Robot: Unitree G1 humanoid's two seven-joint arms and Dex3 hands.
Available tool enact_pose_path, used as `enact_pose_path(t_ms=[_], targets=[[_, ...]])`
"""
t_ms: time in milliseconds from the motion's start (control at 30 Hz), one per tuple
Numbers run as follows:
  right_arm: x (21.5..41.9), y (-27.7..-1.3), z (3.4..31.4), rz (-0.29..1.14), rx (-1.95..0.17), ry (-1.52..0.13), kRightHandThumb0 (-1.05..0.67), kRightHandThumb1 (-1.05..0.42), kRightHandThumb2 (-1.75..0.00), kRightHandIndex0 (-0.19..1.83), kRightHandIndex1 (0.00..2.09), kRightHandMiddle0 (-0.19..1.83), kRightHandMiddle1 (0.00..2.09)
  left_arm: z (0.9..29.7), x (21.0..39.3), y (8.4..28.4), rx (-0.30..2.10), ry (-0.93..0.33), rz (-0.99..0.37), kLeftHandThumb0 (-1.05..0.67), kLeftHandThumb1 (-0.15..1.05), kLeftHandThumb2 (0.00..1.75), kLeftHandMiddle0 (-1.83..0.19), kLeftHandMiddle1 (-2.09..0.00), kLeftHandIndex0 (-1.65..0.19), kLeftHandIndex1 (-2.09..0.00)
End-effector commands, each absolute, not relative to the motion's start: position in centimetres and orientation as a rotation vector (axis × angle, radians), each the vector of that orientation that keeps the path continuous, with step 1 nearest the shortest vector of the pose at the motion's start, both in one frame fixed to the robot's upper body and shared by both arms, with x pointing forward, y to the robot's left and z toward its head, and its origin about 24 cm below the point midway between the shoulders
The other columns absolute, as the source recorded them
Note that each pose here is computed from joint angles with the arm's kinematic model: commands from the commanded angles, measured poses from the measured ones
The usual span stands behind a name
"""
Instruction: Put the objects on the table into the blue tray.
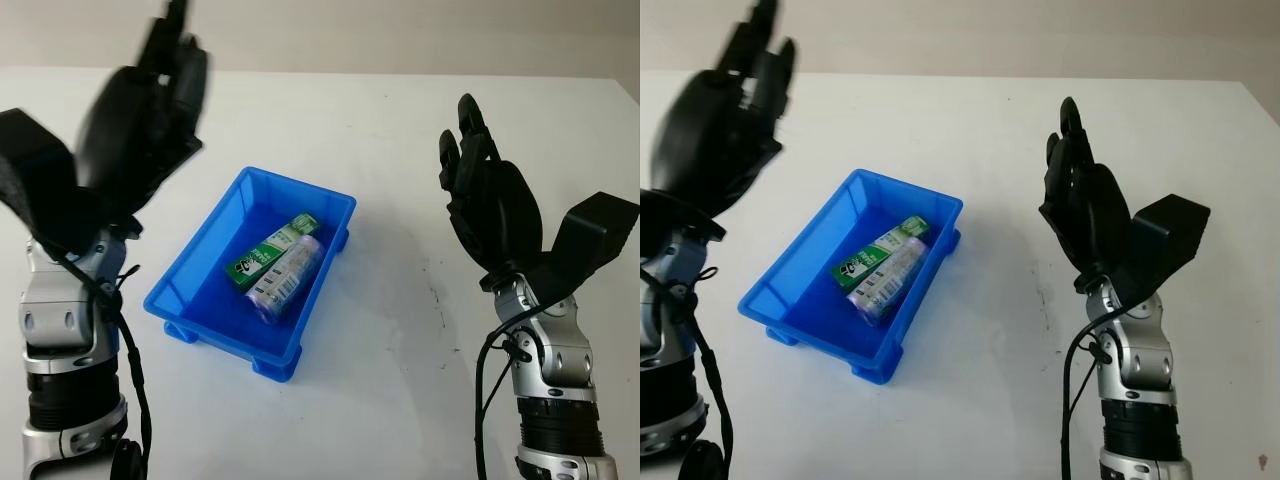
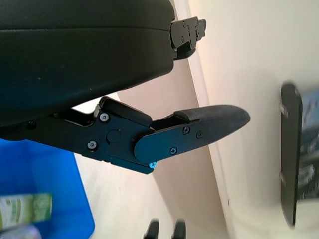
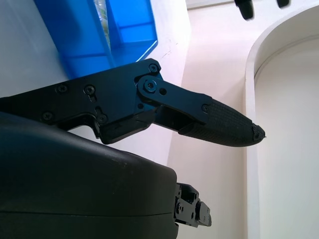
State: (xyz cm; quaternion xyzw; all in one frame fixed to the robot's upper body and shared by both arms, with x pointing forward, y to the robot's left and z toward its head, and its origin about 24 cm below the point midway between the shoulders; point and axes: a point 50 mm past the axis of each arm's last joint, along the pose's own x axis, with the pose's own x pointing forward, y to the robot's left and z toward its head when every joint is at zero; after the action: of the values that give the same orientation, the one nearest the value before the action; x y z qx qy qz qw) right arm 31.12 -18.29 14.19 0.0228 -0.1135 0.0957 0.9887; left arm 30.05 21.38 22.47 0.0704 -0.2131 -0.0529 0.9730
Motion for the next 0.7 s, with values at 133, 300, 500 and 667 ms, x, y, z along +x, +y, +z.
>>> enact_pose_path(t_ms=[133, 300, 500, 667], targets=[[31.6, -18.2, 15.0, 0.197, 0.022, -0.246, -0.81, -1.05, -0.81, -0.19, 0.00, -0.19, 0.00, 21.4, 29.1, 25.4, 0.128, -0.427, 0.053, -0.88, 1.05, 0.78, 0.19, 0.00, 0.19, 0.00], [31.9, -18.1, 15.0, 0.197, 0.026, -0.238, -0.81, -1.05, -0.82, -0.19, 0.00, -0.19, 0.00, 19.9, 28.5, 27.8, 0.155, -0.371, 0.093, -0.88, 1.05, 0.75, 0.19, 0.00, 0.19, 0.00], [31.9, -17.9, 14.9, 0.195, 0.033, -0.227, -0.81, -1.05, -0.82, -0.19, 0.00, -0.19, 0.00, 17.4, 28.1, 29.1, 0.164, -0.245, 0.053, -0.86, 1.05, 0.73, 0.19, -0.02, 0.19, -0.01], [31.9, -17.8, 15.0, 0.209, 0.019, -0.221, -0.81, -1.05, -0.84, -0.19, 0.00, -0.19, 0.00, 15.0, 27.7, 28.3, 0.103, -0.209, 0.005, -0.85, 1.05, 0.72, 0.19, -0.03, 0.19, -0.01]])
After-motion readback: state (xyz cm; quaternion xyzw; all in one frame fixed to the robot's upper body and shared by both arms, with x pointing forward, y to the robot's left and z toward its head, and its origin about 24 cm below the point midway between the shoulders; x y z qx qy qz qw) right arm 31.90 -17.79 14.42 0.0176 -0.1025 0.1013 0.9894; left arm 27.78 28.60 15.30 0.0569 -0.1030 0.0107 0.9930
